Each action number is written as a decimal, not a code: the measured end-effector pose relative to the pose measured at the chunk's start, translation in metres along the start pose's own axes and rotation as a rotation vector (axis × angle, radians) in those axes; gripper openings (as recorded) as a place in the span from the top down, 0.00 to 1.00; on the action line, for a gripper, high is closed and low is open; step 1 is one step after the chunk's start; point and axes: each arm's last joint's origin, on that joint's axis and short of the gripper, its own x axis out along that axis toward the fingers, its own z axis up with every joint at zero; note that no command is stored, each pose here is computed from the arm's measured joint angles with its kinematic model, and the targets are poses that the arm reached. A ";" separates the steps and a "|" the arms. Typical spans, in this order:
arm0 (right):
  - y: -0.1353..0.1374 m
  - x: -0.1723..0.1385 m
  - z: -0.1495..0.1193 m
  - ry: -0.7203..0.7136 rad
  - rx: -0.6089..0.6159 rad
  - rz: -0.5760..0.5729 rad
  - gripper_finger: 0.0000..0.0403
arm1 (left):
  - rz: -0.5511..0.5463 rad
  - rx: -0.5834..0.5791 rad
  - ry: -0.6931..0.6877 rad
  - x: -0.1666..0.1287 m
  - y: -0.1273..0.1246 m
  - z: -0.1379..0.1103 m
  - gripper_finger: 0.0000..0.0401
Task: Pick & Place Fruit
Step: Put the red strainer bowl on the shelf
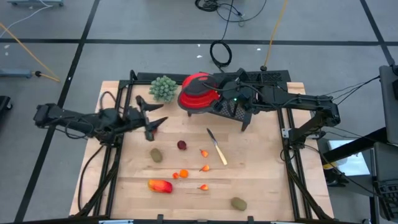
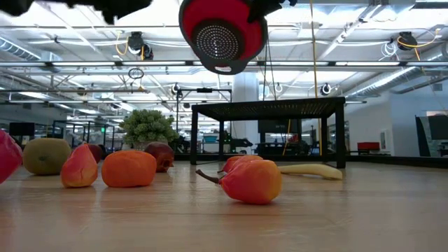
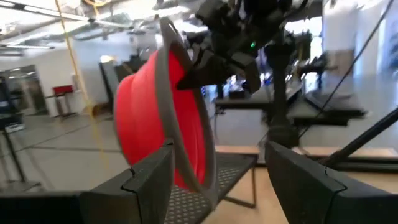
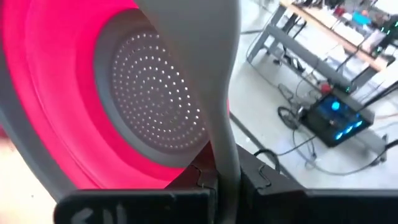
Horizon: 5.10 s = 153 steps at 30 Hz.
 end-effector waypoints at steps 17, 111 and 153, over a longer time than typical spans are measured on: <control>-0.002 -0.004 0.008 -0.070 -0.019 -0.177 0.99 | 0.499 0.223 0.223 0.075 -0.011 0.016 0.38; 0.051 0.023 0.006 -0.130 0.033 -0.227 0.94 | 0.631 0.129 0.179 0.092 0.035 0.008 0.98; 0.024 -0.036 0.002 -0.094 -0.032 -0.136 0.57 | 0.469 -0.378 0.526 0.111 0.097 0.016 1.00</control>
